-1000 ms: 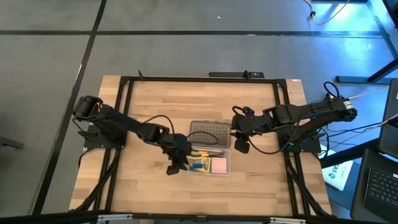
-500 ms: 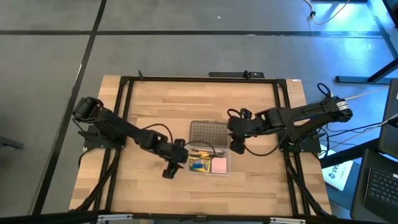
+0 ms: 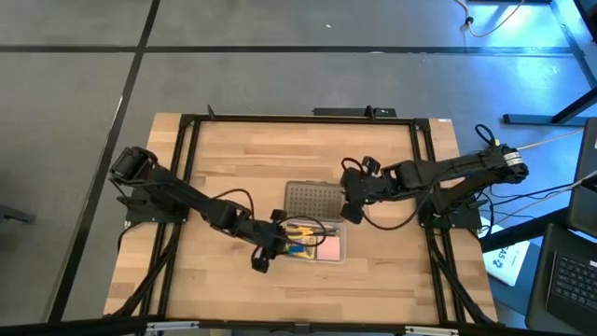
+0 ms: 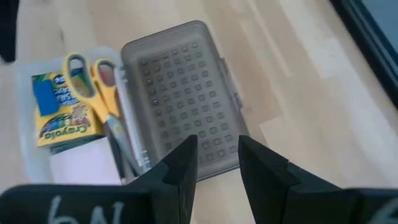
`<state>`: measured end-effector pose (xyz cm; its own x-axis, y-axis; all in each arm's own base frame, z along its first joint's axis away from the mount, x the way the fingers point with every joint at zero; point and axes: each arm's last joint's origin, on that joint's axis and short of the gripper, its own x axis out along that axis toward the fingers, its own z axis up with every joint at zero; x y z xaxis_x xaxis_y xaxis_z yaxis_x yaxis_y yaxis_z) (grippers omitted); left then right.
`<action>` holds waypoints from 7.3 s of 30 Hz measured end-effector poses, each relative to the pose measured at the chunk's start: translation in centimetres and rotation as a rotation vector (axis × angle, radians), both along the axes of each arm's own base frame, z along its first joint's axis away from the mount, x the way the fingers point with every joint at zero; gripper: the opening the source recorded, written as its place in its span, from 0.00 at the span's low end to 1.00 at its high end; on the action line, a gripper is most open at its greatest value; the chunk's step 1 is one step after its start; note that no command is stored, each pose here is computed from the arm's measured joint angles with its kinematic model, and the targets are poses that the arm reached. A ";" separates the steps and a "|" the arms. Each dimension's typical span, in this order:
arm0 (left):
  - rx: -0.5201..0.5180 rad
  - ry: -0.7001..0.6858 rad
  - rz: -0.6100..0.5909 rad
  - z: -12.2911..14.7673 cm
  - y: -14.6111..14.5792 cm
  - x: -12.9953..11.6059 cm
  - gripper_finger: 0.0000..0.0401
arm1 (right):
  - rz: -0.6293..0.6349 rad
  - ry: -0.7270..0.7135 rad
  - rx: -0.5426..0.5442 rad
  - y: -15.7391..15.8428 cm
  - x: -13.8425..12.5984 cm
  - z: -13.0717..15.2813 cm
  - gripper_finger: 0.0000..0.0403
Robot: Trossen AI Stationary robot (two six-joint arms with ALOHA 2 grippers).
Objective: Pack school essentials
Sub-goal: Close the transparent supply box
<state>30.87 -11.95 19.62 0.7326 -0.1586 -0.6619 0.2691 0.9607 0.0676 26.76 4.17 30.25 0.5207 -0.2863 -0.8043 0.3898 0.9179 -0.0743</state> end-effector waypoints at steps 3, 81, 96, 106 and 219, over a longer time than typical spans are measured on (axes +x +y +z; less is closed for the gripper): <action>0.004 -0.003 0.023 -0.9 0.1 0.6 0.34 | -0.050 -0.018 -0.027 -0.4 0.1 -0.4 0.29; 0.029 0.114 0.123 -5.3 1.6 2.2 0.34 | -0.024 -0.113 0.096 -6.0 -1.3 -17.5 0.29; 0.037 0.132 0.123 -5.4 1.6 2.0 0.34 | 0.162 -0.154 -0.094 -5.2 -0.5 -16.7 0.29; 0.060 0.185 0.125 -5.7 1.8 1.6 0.34 | 0.275 -0.143 -0.233 -4.4 -0.3 -16.4 0.29; 0.023 0.279 0.733 0.3 4.9 -9.8 0.34 | 0.202 -0.345 -0.088 -5.7 -0.6 -13.3 0.29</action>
<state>21.04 -7.03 19.90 0.4510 0.3173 -0.8342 -0.4230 0.8990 0.1132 26.13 -1.51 16.94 0.8085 -0.2105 -0.5495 0.2182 0.9745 -0.0523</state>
